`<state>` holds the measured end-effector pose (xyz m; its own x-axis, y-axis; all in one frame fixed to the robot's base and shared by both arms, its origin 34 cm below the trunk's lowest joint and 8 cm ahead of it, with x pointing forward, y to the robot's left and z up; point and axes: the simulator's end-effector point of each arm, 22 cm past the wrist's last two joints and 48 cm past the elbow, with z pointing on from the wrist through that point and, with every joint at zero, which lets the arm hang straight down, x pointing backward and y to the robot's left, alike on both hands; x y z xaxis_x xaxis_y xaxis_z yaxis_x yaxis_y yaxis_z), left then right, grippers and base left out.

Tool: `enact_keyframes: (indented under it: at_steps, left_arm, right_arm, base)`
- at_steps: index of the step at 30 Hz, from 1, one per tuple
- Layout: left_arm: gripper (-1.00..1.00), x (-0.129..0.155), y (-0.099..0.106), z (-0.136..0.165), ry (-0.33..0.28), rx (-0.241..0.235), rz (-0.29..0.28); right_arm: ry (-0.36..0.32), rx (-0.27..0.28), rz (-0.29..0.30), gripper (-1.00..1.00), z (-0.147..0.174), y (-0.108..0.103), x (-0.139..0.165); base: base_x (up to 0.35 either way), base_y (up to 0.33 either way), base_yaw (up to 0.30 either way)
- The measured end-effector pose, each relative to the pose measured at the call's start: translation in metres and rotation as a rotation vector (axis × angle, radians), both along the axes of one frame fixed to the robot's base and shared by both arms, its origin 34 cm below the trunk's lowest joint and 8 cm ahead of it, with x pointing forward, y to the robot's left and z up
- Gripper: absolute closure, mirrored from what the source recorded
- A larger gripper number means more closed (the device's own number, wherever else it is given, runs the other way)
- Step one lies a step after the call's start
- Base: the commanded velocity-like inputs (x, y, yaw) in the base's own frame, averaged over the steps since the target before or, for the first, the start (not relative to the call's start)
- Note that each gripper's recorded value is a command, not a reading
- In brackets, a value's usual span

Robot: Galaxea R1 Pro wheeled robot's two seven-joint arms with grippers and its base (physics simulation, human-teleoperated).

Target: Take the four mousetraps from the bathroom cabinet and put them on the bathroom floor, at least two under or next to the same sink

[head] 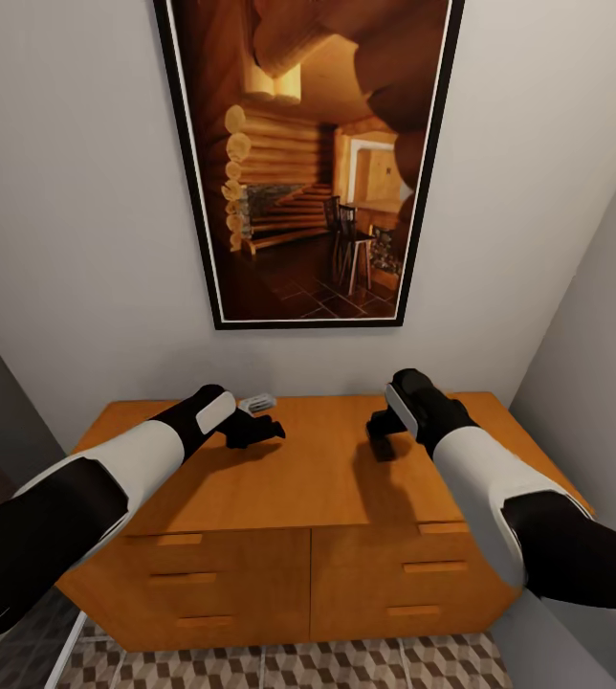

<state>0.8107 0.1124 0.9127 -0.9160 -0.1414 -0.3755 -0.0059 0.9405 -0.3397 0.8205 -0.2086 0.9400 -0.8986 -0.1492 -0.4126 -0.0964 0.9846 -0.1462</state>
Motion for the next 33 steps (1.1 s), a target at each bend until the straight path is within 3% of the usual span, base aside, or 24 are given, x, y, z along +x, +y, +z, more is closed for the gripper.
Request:
enact_keyframes:
  at_steps: [6,7,9,33]
  left_arm:
    - [-1.0,0.0,-0.001,0.0,0.0,0.0,-0.001]
    - [-1.0,0.0,-0.002,0.0,0.003,-0.007,0.002]
    - [-1.0,0.0,-0.002,0.0,0.003,-0.007,0.002]
    - [-1.0,-0.002,-0.01,0.001,-0.001,-0.01,-0.015]
  right_arm:
    - [-0.001,0.018,-0.016,-1.0,0.009,-0.001,0.006]
    - [0.082,0.017,-0.035,-1.0,-0.006,-0.007,-0.007]
    - [0.096,0.03,-0.044,-1.0,-0.01,-0.006,-0.01]
    - [0.15,0.051,-0.057,-1.0,-0.03,-0.005,-0.026]
  base:
    - [0.0,0.0,0.0]
    - [0.0,0.0,0.0]
    - [0.0,0.0,0.0]
    - [0.0,0.0,0.0]
